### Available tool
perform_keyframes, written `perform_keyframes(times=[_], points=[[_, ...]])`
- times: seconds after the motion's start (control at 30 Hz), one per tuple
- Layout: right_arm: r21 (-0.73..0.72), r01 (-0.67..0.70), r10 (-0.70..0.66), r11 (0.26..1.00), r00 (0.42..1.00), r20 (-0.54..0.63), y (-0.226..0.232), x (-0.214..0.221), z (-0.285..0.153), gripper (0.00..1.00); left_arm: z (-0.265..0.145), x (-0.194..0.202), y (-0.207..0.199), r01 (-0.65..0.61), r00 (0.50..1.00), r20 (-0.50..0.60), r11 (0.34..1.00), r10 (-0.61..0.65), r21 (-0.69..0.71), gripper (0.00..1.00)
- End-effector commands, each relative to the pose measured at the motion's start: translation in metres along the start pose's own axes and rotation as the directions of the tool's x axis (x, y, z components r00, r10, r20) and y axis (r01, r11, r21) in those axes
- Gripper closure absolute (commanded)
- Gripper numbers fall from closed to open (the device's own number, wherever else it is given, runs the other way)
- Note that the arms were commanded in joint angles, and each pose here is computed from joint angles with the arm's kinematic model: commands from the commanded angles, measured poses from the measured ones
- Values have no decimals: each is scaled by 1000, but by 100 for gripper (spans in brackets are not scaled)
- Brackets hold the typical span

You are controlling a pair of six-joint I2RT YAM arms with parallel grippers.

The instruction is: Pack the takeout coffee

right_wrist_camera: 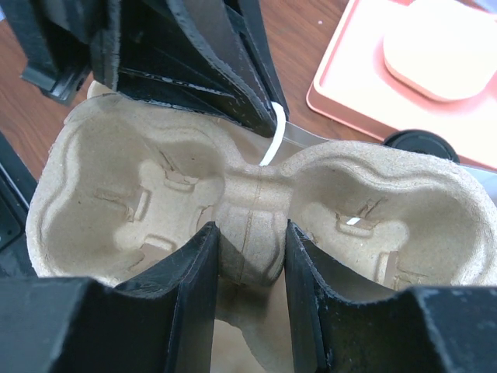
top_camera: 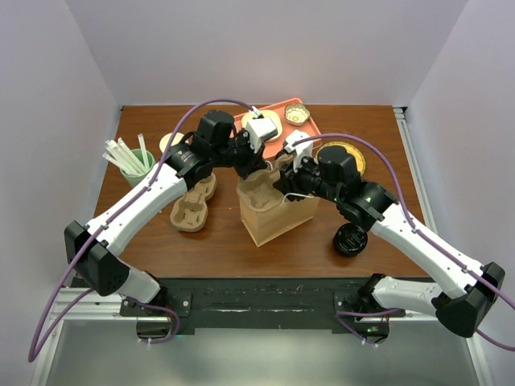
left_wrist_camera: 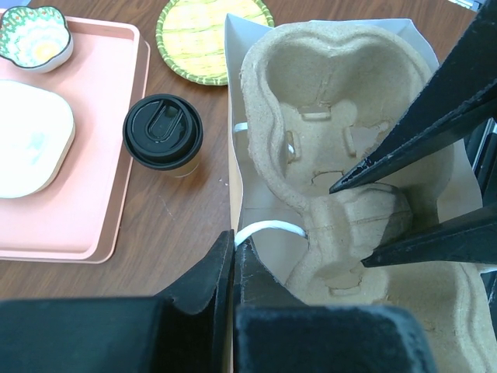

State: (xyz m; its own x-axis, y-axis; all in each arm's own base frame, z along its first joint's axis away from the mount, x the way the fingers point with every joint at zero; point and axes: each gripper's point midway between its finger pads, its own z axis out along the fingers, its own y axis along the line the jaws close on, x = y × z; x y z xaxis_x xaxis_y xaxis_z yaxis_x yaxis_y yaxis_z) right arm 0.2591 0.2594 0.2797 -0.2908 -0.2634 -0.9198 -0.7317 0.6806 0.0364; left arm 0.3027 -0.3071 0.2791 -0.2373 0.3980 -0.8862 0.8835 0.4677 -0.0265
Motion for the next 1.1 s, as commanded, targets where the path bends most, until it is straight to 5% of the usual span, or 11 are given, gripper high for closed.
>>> perform_keyframes(times=[0.0,0.2,0.47,1.07], points=[[-12,76,-73,997,986,148,1,-32,4,74,5,-8,-14,-12,999,34,997,10,72,100],[52,52,-57,997,993,103,-11,-17,8,74,5,-4,-13,-12,1000,26,998,10,66,100],[156,-125,124,980,992,20,-23,14,-4,76,1,0,-10,-24,1000,20,999,24,43,100],[307,-257,213,916,962,170,-49,-10,-24,74,0,1,-11,-24,1000,21,999,23,43,100]])
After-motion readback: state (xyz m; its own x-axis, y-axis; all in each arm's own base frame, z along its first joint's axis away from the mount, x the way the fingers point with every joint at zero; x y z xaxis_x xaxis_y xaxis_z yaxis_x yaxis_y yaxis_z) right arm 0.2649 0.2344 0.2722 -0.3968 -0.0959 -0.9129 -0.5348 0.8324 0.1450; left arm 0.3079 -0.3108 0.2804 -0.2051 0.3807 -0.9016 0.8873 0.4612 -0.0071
